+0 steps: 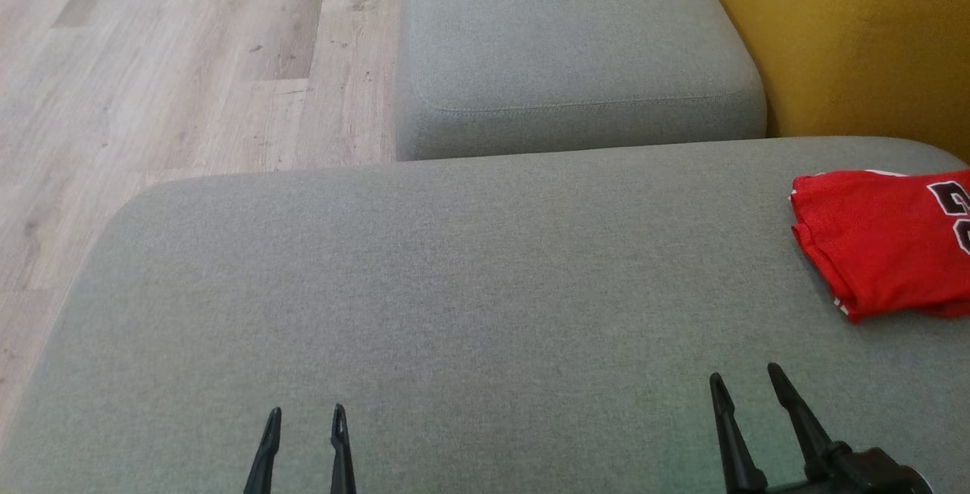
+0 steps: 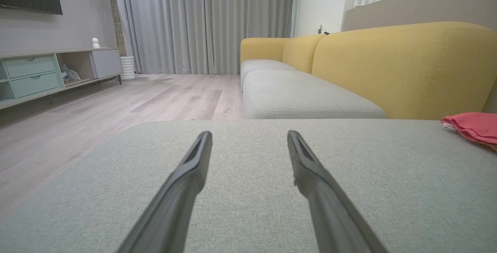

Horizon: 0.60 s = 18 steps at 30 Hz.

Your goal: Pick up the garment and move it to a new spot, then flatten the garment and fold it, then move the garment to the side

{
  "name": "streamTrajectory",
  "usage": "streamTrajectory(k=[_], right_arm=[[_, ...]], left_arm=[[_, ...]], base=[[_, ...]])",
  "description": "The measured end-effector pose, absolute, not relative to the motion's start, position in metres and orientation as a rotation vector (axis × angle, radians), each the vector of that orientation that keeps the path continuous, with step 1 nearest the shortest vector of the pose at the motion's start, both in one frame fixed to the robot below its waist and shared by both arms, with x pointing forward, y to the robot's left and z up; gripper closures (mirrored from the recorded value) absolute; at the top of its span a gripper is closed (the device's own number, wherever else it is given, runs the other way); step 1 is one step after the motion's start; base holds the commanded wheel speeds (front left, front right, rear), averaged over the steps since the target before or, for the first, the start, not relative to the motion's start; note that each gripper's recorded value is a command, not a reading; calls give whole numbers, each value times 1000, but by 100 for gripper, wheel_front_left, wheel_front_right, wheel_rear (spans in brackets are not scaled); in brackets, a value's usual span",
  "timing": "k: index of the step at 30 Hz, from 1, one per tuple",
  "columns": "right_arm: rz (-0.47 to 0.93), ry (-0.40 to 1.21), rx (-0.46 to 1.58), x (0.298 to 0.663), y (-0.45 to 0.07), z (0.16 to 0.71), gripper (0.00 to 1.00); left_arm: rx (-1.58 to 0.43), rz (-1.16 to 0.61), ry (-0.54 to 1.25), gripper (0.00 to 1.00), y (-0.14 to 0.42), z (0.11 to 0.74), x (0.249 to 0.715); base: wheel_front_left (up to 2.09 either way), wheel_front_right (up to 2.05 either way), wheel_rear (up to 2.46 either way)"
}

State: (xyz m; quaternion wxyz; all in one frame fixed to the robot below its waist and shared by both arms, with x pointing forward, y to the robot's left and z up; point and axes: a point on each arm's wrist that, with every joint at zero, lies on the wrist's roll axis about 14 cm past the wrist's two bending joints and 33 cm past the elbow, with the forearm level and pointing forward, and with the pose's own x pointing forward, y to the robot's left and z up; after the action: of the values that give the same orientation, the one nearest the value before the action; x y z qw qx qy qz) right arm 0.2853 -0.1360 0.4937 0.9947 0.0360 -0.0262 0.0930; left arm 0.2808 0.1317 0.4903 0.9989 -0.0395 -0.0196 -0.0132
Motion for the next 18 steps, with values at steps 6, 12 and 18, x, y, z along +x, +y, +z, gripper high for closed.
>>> streamTrajectory(k=[6,12,18], right_arm=[[176,-53,73,285,-139,494,0],[164,60,88,272,-141,460,100],[141,75,162,273,-144,457,100]], left_arm=[[-79,-49,-25,0,127,486,281],[-78,-39,73,100,129,457,271],[-150,-24,106,100,132,452,271]], base=[[0,0,0],[0,0,0],[0,0,0]])
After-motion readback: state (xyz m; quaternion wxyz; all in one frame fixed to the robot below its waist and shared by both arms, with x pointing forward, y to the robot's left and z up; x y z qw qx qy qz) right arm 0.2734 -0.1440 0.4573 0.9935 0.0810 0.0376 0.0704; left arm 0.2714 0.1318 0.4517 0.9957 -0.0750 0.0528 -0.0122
